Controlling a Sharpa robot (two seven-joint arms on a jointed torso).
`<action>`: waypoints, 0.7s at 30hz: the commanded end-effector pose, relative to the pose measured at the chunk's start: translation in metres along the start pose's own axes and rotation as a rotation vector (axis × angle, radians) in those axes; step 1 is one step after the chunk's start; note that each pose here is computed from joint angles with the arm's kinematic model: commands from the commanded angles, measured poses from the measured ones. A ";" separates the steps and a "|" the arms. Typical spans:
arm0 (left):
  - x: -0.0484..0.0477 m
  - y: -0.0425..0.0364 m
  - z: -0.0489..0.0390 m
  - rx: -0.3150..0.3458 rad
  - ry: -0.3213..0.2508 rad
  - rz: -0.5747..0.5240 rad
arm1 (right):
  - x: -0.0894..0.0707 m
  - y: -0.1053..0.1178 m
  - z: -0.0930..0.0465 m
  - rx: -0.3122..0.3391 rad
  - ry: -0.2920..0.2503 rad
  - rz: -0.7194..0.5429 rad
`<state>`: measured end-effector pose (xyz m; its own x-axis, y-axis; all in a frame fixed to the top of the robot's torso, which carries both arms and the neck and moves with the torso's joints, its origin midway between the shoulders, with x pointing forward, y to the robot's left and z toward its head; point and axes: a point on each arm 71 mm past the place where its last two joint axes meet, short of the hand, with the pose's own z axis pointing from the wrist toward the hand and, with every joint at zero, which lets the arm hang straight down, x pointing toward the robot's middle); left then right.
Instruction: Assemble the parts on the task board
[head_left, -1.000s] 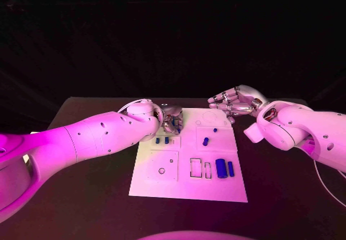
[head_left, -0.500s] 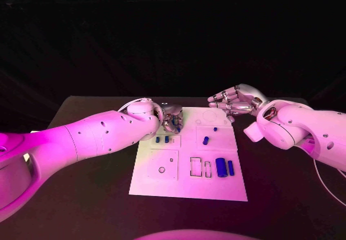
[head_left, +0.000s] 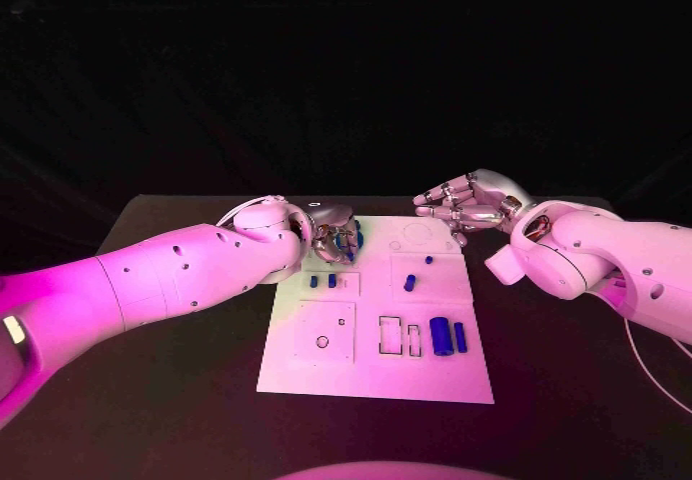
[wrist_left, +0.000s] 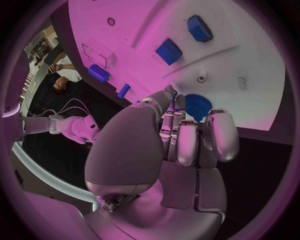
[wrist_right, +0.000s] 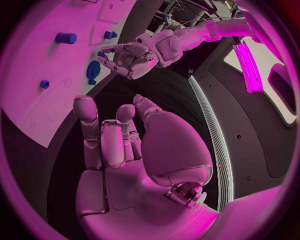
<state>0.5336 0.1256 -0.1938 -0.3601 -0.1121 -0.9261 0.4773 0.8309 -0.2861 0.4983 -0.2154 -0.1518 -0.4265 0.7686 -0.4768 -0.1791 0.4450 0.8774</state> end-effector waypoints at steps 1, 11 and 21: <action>-0.0033 0.0013 -0.0047 0.007 -0.025 -0.040 | 0.001 0.001 0.000 -0.009 0.011 -0.001; -0.0044 0.0214 -0.0190 -0.028 -0.006 -0.062 | 0.000 -0.001 -0.001 -0.007 0.010 -0.001; -0.0064 0.0336 -0.0279 -0.057 -0.012 -0.073 | 0.000 -0.001 -0.001 -0.005 0.011 -0.001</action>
<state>0.5301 0.1702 -0.1917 -0.3752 -0.1678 -0.9116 0.4074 0.8535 -0.3248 0.4982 -0.2175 -0.1528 -0.4241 0.7698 -0.4771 -0.1757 0.4469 0.8772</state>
